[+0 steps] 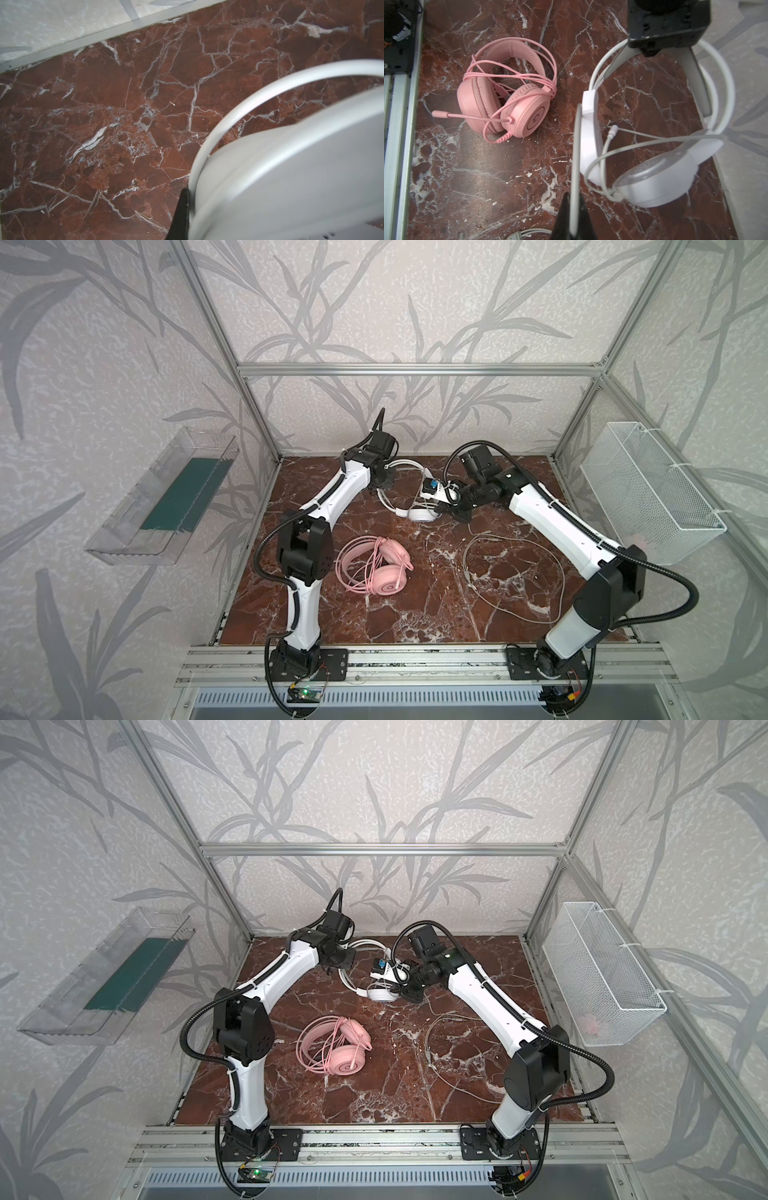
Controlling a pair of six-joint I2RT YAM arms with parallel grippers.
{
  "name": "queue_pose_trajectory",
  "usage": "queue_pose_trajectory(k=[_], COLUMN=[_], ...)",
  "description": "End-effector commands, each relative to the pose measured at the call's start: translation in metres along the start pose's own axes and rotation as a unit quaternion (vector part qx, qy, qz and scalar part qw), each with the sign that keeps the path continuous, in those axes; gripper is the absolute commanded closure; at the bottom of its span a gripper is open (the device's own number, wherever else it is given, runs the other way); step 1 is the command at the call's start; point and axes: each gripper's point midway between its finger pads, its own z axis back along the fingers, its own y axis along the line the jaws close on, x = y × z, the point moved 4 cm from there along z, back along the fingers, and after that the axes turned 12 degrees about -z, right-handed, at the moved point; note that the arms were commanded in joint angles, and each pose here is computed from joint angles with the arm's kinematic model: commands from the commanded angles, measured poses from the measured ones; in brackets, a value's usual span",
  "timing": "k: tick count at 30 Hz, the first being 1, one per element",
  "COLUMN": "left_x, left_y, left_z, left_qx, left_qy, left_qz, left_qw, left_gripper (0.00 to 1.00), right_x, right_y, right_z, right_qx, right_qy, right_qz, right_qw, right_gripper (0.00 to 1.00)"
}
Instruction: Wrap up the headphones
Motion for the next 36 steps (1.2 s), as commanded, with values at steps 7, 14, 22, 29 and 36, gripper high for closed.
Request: queue_pose_trajectory(k=[7,14,22,29,36], left_x=[0.009,0.011,0.012,0.010,0.008], left_y=[-0.022,-0.028,-0.039,-0.045,-0.049], left_z=[0.021,0.029,0.037,0.042,0.040], left_qx=[-0.066,-0.083,-0.117,-0.143,-0.152], left_qy=[-0.021,-0.033,-0.051,-0.060,-0.058], left_qz=[-0.069,-0.086,-0.095,-0.102,-0.107], left_qw=[0.995,0.992,0.987,0.983,0.981], left_gripper=[1.00,1.00,1.00,1.00,1.00], right_x=[0.003,0.003,-0.006,-0.015,-0.017], right_y=[-0.052,-0.081,-0.110,-0.133,-0.142], right_z=[-0.005,-0.015,-0.033,-0.048,-0.049], right_qx=[-0.016,-0.011,0.000,0.027,0.039], right_qy=[0.015,-0.002,-0.036,-0.077,-0.101], right_qz=[0.013,-0.033,-0.116,-0.195,-0.214], right_qw=[1.000,0.999,0.993,0.977,0.971], right_gripper=[1.00,1.00,1.00,0.99,0.96])
